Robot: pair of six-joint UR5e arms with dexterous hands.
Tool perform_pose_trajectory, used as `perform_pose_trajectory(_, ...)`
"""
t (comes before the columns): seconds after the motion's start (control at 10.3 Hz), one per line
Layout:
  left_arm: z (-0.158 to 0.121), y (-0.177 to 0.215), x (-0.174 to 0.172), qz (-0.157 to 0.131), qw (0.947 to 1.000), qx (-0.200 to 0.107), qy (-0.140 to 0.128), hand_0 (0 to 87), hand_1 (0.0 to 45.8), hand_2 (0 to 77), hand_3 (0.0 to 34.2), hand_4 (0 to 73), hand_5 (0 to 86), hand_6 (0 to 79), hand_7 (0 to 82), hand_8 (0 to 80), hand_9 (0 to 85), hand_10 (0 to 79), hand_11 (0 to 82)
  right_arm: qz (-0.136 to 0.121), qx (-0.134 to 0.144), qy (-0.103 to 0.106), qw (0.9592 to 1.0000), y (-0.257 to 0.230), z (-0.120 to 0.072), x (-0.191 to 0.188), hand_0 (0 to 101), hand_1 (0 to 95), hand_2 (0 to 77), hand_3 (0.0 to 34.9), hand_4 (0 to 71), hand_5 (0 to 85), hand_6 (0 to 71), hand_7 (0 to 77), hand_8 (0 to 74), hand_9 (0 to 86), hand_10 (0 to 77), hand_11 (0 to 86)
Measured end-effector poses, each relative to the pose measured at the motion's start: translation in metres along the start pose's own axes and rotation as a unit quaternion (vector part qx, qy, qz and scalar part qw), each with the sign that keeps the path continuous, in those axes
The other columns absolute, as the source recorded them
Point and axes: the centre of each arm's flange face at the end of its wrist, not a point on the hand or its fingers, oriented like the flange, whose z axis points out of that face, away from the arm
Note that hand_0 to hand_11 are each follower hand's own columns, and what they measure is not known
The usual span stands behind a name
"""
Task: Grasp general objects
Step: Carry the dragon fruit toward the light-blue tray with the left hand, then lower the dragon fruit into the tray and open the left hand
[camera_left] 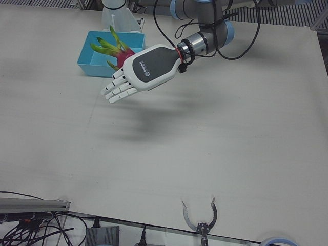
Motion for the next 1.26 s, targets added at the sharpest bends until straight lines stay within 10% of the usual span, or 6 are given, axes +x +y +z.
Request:
perform_pose_trajectory(0.87,0.081,0.209,0.015,-0.150,0.9823,-0.088,0.070,55.1,0.0,27.8,0.0,15.8,61.1,15.8,26.2,20.7,11.4,6.0,7.1,0.000,0.000,0.000,1.0000,0.000,0.000,0.000,0,8.2,1.6,0.0,0.0,0.0,0.0,0.0,0.0,0.5,0.0,0.5)
perform_pose_trajectory(1.26,0.092,0.238,0.025,-0.173,0.9766,-0.103,0.077,54.8,0.0,28.4,0.0,15.8,61.1,15.8,24.0,20.7,12.0,3.8,7.6,0.000,0.000,0.000,1.0000,0.000,0.000,0.000,0,8.2,1.6,0.0,0.0,0.0,0.0,0.0,0.0,0.5,0.0,0.5)
